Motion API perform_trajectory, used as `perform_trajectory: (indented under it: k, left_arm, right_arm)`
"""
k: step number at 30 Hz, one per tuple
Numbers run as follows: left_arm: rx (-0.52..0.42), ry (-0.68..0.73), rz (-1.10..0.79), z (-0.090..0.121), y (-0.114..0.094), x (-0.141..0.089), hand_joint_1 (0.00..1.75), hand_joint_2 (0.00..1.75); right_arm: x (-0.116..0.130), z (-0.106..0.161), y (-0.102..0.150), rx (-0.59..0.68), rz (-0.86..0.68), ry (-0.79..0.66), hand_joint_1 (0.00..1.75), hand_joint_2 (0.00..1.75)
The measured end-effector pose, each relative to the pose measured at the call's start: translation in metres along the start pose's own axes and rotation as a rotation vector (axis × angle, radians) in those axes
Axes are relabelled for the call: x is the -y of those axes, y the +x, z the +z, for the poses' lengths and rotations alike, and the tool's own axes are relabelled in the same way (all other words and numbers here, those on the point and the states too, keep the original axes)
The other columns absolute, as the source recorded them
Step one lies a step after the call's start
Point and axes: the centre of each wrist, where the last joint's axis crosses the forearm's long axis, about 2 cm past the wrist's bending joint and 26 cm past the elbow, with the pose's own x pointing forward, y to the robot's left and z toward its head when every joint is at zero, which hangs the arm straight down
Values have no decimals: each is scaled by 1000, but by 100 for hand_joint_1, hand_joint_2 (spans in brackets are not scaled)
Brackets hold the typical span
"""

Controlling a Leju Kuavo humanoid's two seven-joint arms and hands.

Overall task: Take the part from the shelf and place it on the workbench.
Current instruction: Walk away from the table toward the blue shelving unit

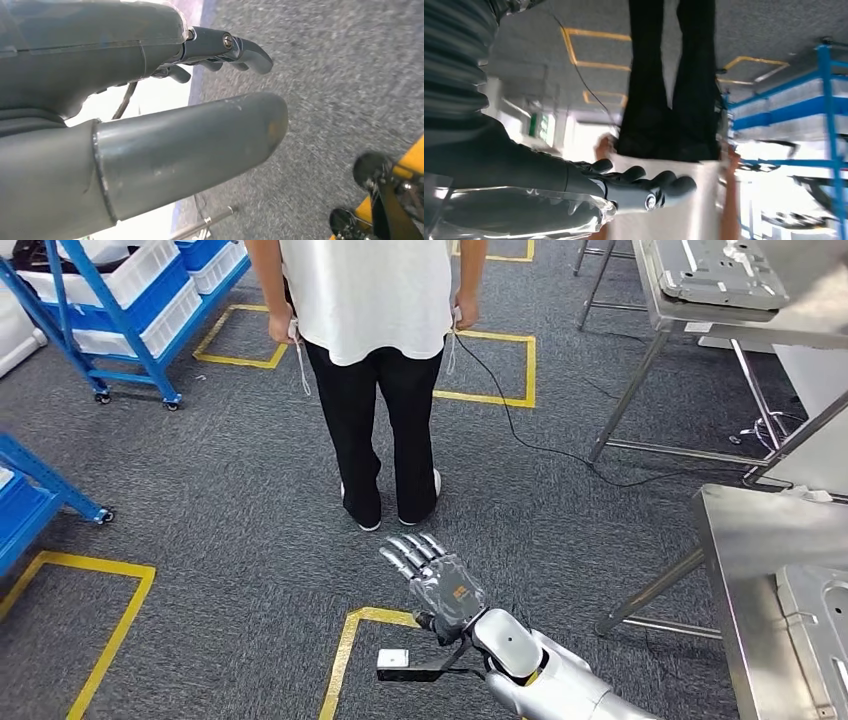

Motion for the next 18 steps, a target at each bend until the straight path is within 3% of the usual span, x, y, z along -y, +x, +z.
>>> perform_trajectory:
  k: [8,15,18]
  left_arm:
    - [5,-11,2,0,-3,4,0,0]
    - [7,-26,21,0,-5,7,0,0]
    - [12,-37,28,0,-2,8,0,0]
  right_arm:
    - [-53,51,-2,-231,-275,140,0,175]
    - [-82,80,-4,-418,-364,250,0,175]
    - [-98,105,-8,-512,-413,333,0,175]
